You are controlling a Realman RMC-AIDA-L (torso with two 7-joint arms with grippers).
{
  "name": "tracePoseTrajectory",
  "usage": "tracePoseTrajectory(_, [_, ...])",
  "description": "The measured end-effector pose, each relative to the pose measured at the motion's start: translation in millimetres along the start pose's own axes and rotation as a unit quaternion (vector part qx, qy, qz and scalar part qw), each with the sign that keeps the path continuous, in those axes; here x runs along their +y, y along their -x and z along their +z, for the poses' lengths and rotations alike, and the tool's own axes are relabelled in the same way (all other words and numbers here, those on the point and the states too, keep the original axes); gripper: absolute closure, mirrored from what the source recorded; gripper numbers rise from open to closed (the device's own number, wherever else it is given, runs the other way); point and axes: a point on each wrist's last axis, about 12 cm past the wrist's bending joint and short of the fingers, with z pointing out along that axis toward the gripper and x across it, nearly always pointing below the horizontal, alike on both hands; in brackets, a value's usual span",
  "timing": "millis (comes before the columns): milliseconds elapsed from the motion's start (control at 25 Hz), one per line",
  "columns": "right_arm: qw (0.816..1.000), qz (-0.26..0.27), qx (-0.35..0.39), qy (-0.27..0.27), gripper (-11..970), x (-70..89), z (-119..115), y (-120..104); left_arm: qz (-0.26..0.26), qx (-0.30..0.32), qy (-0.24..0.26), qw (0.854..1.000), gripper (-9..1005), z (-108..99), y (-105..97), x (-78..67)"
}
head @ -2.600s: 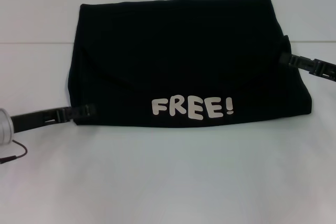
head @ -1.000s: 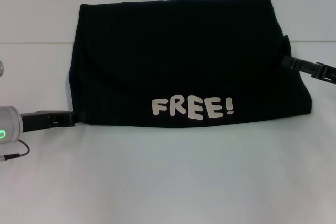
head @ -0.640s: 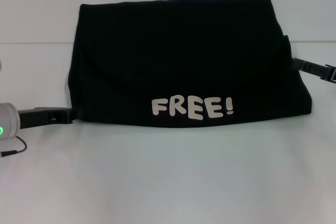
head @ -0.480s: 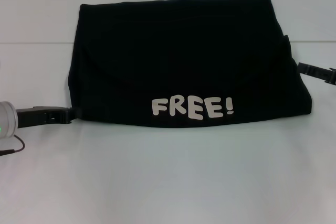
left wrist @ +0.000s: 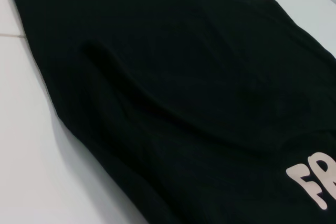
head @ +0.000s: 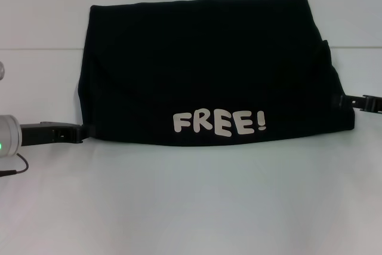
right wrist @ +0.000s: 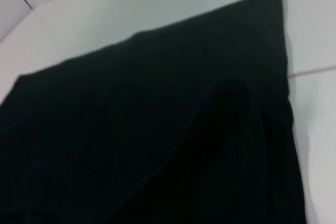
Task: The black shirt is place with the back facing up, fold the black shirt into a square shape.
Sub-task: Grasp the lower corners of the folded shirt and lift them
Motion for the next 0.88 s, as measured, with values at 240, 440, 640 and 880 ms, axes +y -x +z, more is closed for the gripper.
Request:
tracePoseTrajectory(240, [1.000, -0.009, 0.013, -0.005, 91, 5.9, 8, -3, 0.001, -0.001, 0.000, 1.000, 997, 1, 2, -0.8])
tracePoseTrajectory(440, [1.000, -0.014, 0.025, 0.006, 113, 10.8, 11, -8, -0.001, -0.002, -0.001, 1.000, 998, 2, 3, -1.3])
tracePoseTrajectory(640, [0.999, -0.023, 0.042, 0.013, 141, 13.1, 12, -14, -0.001, -0.002, -0.001, 1.000, 997, 2, 4, -1.6])
tracePoseTrajectory(880, [0.999, -0.023, 0.047, 0.015, 304, 8.9, 6, -17, -0.002, -0.004, -0.001, 1.000, 997, 2, 4, -1.6])
